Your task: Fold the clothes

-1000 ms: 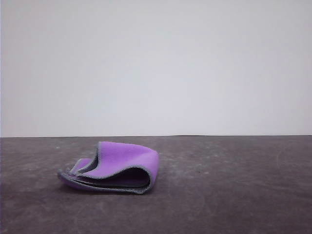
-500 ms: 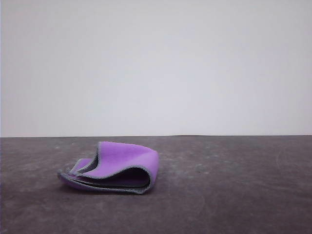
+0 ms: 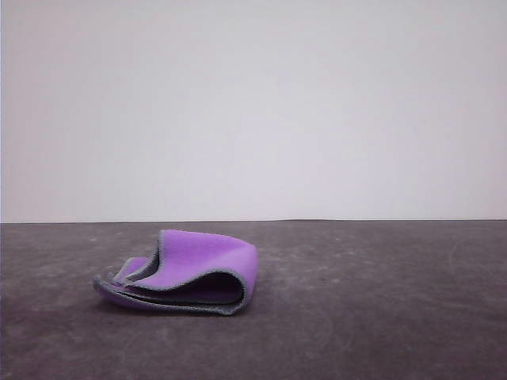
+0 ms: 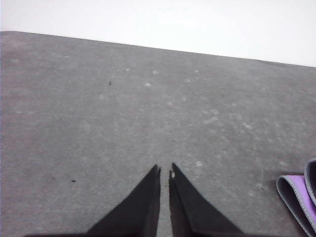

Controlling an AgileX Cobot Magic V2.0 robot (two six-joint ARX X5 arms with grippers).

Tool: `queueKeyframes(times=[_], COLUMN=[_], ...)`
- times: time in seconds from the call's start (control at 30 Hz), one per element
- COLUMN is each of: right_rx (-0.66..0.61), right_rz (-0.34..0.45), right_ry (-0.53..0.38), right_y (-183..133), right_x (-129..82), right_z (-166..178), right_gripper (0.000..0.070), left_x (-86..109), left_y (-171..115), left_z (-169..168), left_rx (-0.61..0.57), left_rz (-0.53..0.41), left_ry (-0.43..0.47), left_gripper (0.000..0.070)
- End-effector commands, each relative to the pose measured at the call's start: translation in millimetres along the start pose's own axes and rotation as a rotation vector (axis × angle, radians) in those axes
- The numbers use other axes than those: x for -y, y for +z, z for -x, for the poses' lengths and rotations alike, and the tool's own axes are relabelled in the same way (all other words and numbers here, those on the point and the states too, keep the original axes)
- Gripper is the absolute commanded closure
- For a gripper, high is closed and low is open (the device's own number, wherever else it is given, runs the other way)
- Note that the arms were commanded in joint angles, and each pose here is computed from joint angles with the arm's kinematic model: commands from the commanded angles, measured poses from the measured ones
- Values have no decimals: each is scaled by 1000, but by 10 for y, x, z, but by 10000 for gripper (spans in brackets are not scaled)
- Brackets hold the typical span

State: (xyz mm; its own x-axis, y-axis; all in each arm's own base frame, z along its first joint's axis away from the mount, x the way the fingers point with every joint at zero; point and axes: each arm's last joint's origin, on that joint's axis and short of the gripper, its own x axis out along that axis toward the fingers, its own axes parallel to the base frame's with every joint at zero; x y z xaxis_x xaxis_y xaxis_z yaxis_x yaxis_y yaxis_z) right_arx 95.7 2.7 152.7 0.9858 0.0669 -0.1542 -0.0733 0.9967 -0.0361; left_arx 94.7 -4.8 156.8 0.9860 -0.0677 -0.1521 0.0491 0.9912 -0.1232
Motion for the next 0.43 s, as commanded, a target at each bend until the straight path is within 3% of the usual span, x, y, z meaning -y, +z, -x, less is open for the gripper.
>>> queueKeyframes(times=[0.0,0.4], right_rx=[10,10], right_rz=[-11,-11], right_ry=[-5,-5], right_y=[0,0], right_x=[3,3], right_z=[-4,-4], right_gripper=[691,691], left_x=[-9,-9], left_y=[-70,-70], left_z=[-19,-19], left_rx=[-26,-26], left_rz=[4,4], left_ry=[5,5], left_gripper=[683,683])
